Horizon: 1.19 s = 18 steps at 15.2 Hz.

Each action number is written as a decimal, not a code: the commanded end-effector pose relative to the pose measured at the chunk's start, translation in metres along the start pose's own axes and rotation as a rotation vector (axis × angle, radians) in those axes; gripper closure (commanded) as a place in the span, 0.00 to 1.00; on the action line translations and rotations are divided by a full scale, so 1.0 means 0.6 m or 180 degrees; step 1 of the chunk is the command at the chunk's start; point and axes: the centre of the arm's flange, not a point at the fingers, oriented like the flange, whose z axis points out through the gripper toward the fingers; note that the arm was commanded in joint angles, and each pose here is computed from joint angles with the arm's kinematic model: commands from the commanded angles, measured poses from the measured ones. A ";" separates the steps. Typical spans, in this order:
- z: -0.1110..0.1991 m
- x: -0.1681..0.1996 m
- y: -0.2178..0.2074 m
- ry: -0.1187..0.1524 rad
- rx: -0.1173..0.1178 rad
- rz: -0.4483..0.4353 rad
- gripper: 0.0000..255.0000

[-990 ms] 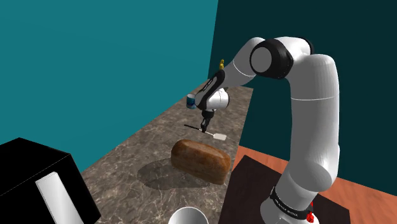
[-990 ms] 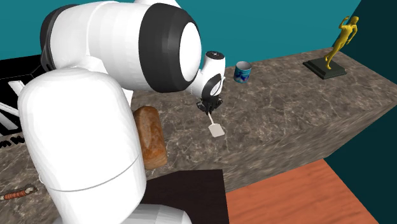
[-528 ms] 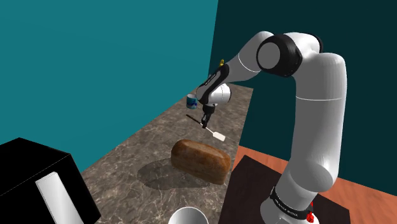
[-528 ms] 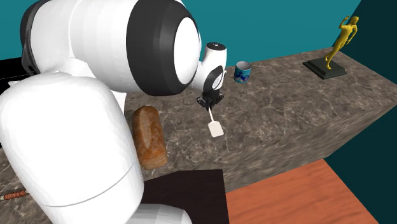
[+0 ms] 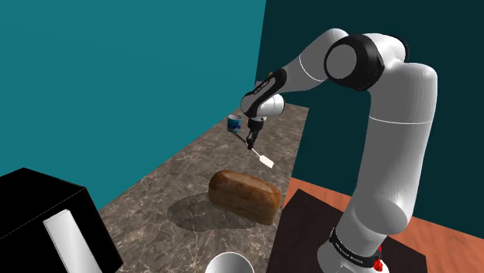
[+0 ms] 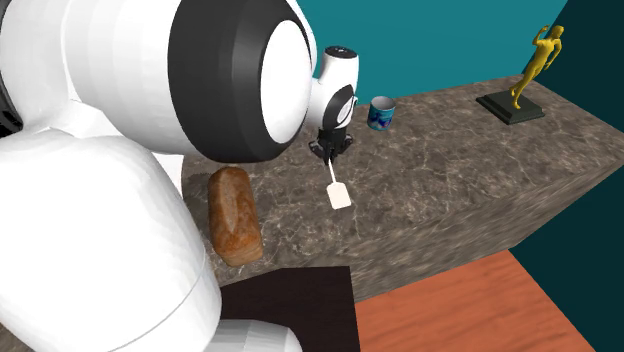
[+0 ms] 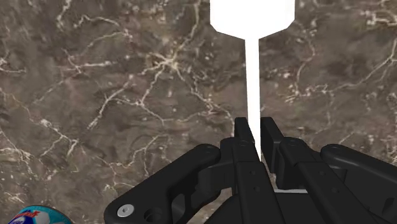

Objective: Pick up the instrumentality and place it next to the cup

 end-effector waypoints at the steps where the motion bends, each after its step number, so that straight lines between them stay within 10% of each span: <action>1: -0.017 0.000 0.000 -0.0002 0.0001 0.0000 1.00; 18: -0.166 0.010 0.000 -0.0002 0.0001 0.0000 1.00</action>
